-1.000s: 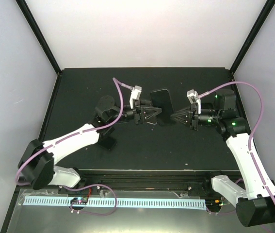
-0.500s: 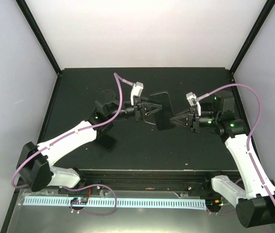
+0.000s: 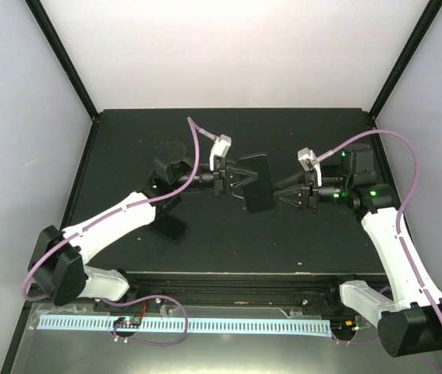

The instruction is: Take the phone out of the phone case

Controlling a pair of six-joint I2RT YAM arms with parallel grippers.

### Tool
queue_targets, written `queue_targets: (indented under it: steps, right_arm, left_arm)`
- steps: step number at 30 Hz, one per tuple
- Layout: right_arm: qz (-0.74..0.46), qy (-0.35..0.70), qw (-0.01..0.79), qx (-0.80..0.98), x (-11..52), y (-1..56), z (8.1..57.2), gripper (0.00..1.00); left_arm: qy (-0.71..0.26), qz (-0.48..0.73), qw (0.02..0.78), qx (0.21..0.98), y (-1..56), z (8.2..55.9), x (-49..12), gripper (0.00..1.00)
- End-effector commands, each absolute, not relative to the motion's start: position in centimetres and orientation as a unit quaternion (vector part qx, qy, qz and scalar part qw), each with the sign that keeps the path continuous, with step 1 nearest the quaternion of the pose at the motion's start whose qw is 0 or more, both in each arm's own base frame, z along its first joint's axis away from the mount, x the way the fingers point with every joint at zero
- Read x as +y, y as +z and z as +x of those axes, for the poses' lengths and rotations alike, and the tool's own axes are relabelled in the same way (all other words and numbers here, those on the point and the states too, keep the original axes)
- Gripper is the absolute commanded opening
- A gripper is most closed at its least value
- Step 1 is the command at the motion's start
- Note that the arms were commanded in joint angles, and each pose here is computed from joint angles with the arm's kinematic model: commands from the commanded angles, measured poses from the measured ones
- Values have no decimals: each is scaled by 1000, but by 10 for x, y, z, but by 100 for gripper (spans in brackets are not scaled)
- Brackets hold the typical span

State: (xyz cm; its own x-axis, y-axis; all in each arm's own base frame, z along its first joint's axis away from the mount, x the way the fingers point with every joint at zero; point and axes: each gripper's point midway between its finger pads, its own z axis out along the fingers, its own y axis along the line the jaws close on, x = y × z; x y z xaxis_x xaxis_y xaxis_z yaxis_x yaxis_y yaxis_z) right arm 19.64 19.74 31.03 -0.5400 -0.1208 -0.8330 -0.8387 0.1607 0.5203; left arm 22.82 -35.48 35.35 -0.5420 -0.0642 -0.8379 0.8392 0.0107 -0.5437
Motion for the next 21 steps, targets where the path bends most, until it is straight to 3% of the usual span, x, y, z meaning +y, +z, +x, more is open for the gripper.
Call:
queue_targets:
  steps: [1,3,6,21]
  right_arm:
    - [-446,454,378,673,189,314,181,53]
    - [-485,413,389,665,184,309,172,61]
    - [-520,377,396,656,180,301,162,63]
    - [-579,345,382,632,197,295,143,43]
  left_arm:
    - [-613,361,399,578,384,211,-334,2]
    - [-614,386,396,564,394,201,-333,2]
    - [-606,399,409,554,400,195,-326,2]
    - [-634,417,397,516,401,180,-324,2]
